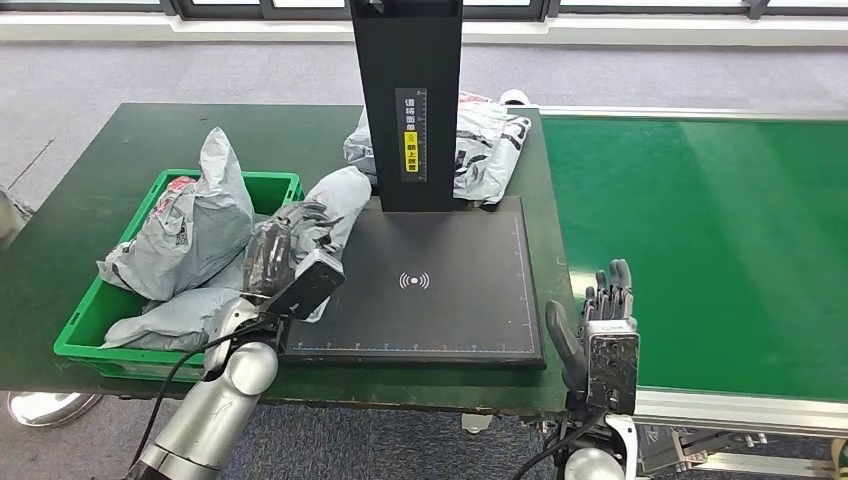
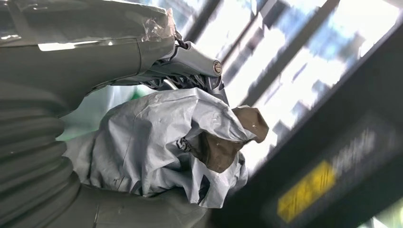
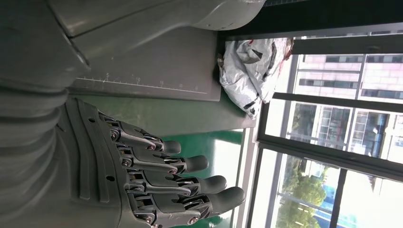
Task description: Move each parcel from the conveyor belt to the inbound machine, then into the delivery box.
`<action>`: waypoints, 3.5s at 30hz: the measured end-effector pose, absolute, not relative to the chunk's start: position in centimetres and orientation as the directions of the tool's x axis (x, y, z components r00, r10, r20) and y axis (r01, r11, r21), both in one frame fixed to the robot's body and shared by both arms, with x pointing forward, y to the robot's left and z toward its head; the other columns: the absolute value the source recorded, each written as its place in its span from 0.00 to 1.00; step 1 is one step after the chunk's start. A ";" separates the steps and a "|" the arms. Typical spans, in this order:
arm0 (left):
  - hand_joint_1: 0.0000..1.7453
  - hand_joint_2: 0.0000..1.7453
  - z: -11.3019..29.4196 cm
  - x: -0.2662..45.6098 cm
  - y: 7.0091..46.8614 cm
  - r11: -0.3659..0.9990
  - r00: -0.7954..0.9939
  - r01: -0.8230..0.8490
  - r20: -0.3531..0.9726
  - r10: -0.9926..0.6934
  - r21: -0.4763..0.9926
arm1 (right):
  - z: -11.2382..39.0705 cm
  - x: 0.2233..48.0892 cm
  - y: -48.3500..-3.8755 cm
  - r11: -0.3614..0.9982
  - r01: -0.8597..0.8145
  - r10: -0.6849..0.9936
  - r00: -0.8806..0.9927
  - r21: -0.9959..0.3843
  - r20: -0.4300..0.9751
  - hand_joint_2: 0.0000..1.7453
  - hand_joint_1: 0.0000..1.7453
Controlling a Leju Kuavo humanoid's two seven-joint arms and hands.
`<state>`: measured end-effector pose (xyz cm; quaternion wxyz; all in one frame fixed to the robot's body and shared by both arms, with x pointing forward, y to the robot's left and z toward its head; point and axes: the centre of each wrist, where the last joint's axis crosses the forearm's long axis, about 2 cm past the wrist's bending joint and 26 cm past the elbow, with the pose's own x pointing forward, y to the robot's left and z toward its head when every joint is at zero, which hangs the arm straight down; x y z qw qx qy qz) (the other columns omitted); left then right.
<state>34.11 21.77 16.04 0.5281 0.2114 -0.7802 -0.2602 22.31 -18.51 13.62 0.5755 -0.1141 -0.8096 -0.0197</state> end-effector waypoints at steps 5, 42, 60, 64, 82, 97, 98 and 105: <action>1.00 1.00 18.1 34.6 23.9 0.741 -0.372 -0.281 0.643 -0.670 0.610 | 13.4 21.9 -18.5 0.972 0.213 0.164 -0.301 -0.101 0.939 1.00 0.00; 0.81 1.00 30.2 36.0 34.9 -0.078 0.154 -0.924 0.181 -0.971 0.374 | 11.7 21.4 -18.4 0.955 0.272 0.195 -0.267 -0.120 0.944 1.00 0.00; 0.00 0.50 17.2 41.0 30.6 0.342 -0.127 -0.171 0.323 -0.938 0.924 | 11.7 20.5 -19.2 0.952 0.255 0.230 -0.235 -0.168 0.944 1.00 0.00; 0.00 0.00 15.8 39.7 29.3 0.387 -0.200 0.088 0.397 -0.896 0.918 | 11.8 20.5 -19.3 0.955 0.229 0.241 -0.234 -0.188 0.942 1.00 0.00; 1.00 0.00 12.3 37.2 30.7 0.149 -0.115 0.323 0.195 -0.974 0.934 | 12.0 21.2 -19.3 0.960 0.187 0.251 -0.238 -0.210 0.938 1.00 0.00; 1.00 1.00 13.0 38.5 30.3 0.107 -0.102 0.266 0.139 -0.985 0.958 | 12.1 21.2 -19.2 0.959 0.187 0.255 -0.236 -0.214 0.938 1.00 0.00; 1.00 1.00 13.1 38.6 30.1 0.111 -0.101 0.259 0.141 -0.985 0.959 | 12.1 21.2 -19.2 0.959 0.188 0.255 -0.235 -0.214 0.938 1.00 0.00; 1.00 1.00 13.7 39.2 29.1 0.137 -0.100 0.226 0.163 -0.982 0.965 | 12.1 21.1 -19.3 0.957 0.196 0.259 -0.228 -0.216 0.939 1.00 0.00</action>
